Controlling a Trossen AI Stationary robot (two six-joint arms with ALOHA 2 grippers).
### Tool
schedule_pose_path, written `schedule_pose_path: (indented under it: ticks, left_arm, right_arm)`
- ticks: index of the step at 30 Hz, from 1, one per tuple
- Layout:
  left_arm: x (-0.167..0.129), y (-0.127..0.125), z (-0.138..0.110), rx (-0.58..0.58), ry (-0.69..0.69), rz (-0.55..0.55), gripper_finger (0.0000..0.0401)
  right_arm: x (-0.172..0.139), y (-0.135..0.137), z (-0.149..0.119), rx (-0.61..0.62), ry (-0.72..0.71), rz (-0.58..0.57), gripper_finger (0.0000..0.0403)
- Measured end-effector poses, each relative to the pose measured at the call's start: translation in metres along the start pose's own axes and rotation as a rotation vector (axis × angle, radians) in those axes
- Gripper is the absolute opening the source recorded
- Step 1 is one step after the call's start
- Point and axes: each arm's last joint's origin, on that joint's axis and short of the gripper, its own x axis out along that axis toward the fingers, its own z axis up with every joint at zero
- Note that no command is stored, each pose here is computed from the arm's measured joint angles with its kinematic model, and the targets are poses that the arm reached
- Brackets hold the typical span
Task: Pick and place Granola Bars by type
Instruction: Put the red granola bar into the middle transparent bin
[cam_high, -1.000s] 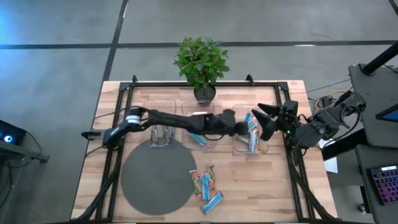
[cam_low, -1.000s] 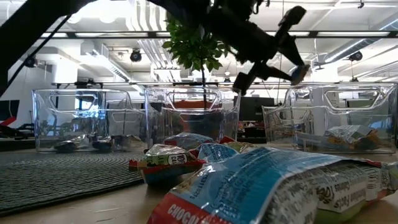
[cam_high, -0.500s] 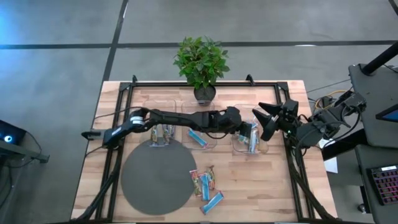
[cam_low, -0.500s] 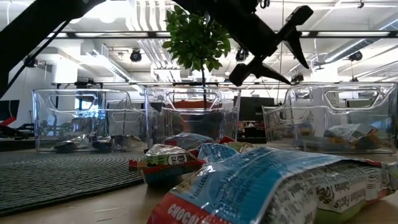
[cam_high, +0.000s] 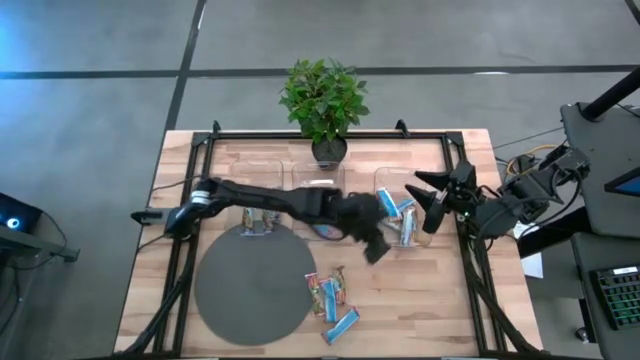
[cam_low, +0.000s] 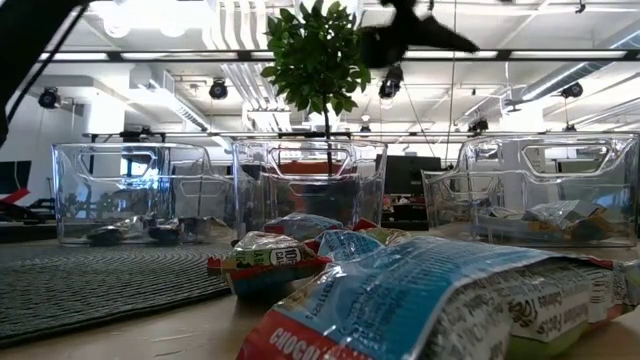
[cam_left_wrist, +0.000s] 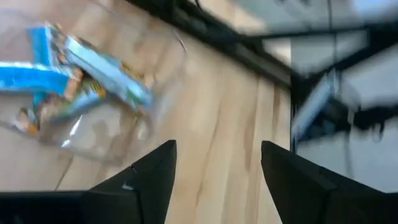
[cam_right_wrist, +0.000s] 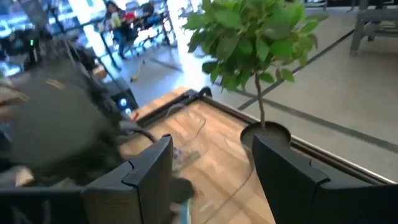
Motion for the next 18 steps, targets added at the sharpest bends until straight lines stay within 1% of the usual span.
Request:
schedule_pose_path:
  ticks: [2,5,7,9,11,13,16,18]
  left_arm:
    - [-0.016,-0.012,-0.01,0.072,0.072,0.016,0.0216]
    - [-0.038,-0.028,-0.022,0.12,0.135,0.048,0.0216]
    - [-0.051,-0.037,-0.029,0.127,0.153,0.085,0.0216]
    - [-0.063,-0.048,-0.036,0.127,0.137,0.125,0.0216]
    - [-0.074,-0.06,-0.041,0.128,0.094,0.158,0.0216]
    - [-0.082,-0.073,-0.049,0.132,0.053,0.177,0.0216]
    - [-0.092,-0.091,-0.061,0.097,0.018,0.187,0.0216]
    - [-0.094,-0.098,-0.07,0.049,0.004,0.209,0.0216]
  right_arm:
    - [0.001,0.001,-0.001,-0.002,0.004,0.002,0.021]
    - [0.001,0.002,-0.002,-0.005,0.013,0.01,0.021]
    - [0.002,0.004,-0.004,-0.02,0.062,0.057,0.021]
    - [0.003,0.008,-0.01,-0.073,0.143,0.127,0.021]
    - [0.007,0.014,-0.022,-0.131,0.248,0.204,0.021]
    - [0.012,0.02,-0.037,-0.176,0.349,0.254,0.021]
    - [0.022,0.028,-0.063,-0.239,0.463,0.277,0.021]
    - [0.029,0.034,-0.079,-0.275,0.518,0.279,0.021]
